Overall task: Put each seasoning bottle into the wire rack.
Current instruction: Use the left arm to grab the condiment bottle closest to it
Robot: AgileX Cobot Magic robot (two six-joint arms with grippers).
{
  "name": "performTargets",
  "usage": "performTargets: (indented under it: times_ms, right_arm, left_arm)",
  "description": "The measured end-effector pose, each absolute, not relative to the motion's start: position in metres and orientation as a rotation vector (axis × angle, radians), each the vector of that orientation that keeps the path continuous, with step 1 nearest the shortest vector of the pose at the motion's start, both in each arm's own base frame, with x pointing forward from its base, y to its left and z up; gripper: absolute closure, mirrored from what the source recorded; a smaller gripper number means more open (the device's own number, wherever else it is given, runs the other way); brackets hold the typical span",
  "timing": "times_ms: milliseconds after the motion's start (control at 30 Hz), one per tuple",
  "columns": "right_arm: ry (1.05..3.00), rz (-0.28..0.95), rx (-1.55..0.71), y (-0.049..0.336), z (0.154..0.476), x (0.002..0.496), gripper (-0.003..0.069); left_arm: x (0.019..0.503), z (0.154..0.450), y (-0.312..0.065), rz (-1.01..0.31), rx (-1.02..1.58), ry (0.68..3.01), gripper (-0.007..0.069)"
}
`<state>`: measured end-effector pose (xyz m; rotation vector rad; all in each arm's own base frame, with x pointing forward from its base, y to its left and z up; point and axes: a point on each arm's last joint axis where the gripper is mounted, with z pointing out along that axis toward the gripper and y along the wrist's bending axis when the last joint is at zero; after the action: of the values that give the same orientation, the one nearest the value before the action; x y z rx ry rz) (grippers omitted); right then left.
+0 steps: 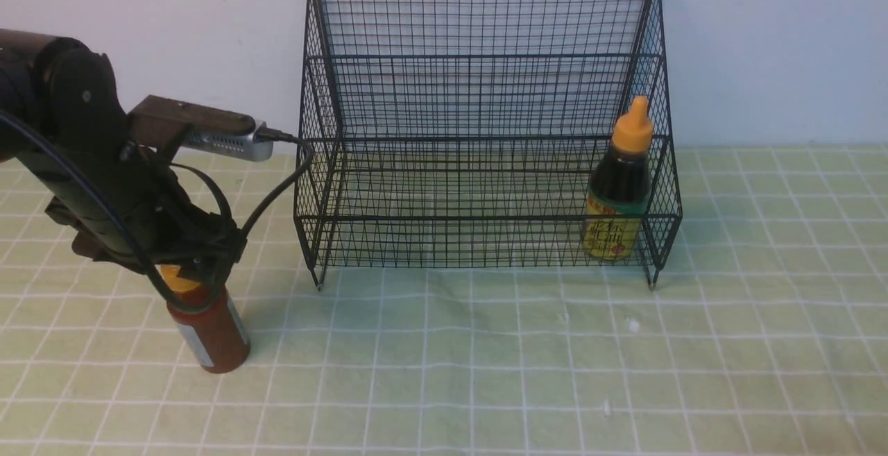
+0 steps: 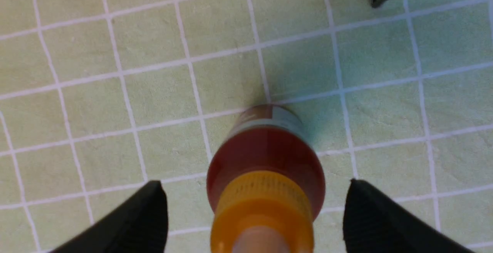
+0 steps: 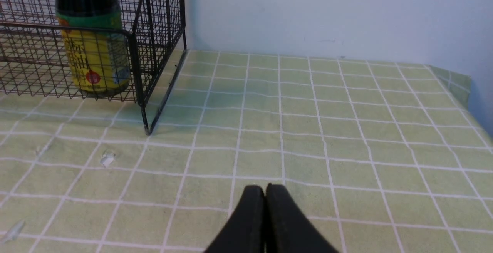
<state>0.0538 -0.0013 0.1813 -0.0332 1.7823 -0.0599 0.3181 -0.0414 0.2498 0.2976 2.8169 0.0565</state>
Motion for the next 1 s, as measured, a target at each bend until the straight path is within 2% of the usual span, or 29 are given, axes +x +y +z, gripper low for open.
performTargets:
  times_ms: [333, 400, 533, 667, 767, 1000]
  right_arm:
    - [1.782, -0.064, -0.038, -0.001, 0.181, 0.054, 0.0671]
    - [1.782, -0.064, -0.039, -0.001, 0.181, 0.054, 0.0671]
    - [1.782, -0.067, -0.042, -0.001, 0.181, 0.054, 0.0671]
    - [1.782, -0.068, -0.043, -0.001, 0.181, 0.054, 0.0671]
    - [1.782, -0.069, -0.044, -0.001, 0.181, 0.054, 0.0671]
    - [1.781, -0.069, -0.044, -0.001, 0.181, 0.054, 0.0671]
  left_arm:
    - [0.325, 0.239, -0.042, 0.054, 0.289, 2.824, 0.0085]
    - [0.326, 0.236, -0.043, 0.054, 0.290, 2.830, 0.0148]
    - [0.326, 0.237, -0.043, 0.049, 0.283, 2.834, 0.0329]
    - [0.326, 0.240, -0.045, 0.019, 0.256, 2.838, 0.0338]
    - [0.325, 0.250, -0.046, 0.000, 0.244, 2.856, 0.0338]
    - [0.315, 0.335, -0.049, -0.092, 0.200, 2.664, 0.0338]
